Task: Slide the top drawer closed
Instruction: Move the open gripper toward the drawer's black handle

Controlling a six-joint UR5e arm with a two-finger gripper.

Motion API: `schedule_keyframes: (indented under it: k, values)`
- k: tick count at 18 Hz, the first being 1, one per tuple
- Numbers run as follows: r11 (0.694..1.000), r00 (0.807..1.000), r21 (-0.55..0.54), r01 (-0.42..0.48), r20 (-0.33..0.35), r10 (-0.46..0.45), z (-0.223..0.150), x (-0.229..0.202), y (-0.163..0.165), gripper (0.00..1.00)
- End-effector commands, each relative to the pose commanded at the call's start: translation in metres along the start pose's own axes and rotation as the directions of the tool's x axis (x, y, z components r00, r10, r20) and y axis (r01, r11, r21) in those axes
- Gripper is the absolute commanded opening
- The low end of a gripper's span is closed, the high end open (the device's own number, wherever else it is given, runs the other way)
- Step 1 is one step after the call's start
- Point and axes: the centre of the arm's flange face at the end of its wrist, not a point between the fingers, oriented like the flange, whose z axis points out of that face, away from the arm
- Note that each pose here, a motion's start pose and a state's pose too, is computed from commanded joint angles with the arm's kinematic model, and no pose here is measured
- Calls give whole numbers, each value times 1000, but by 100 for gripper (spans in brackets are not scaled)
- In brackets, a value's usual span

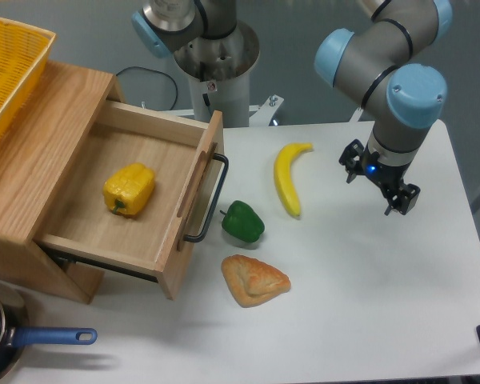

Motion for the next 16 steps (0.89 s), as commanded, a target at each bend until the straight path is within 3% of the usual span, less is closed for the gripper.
schedule_keyframes:
  k: [5,8,11,13,16]
  values:
    - [1000,1000,-7,17,-9,-17,5,4,-7,100]
    - [995,995,-14,96,-1,-96,4,15,-3,100]
    - [993,993,-20,116,-11,-116,5,23,-4,100]
    - [983,983,-24,182,-23,-183,8,28,-5,100]
    - [952,951,-11,307,-12,-307,3,32,-11,100]
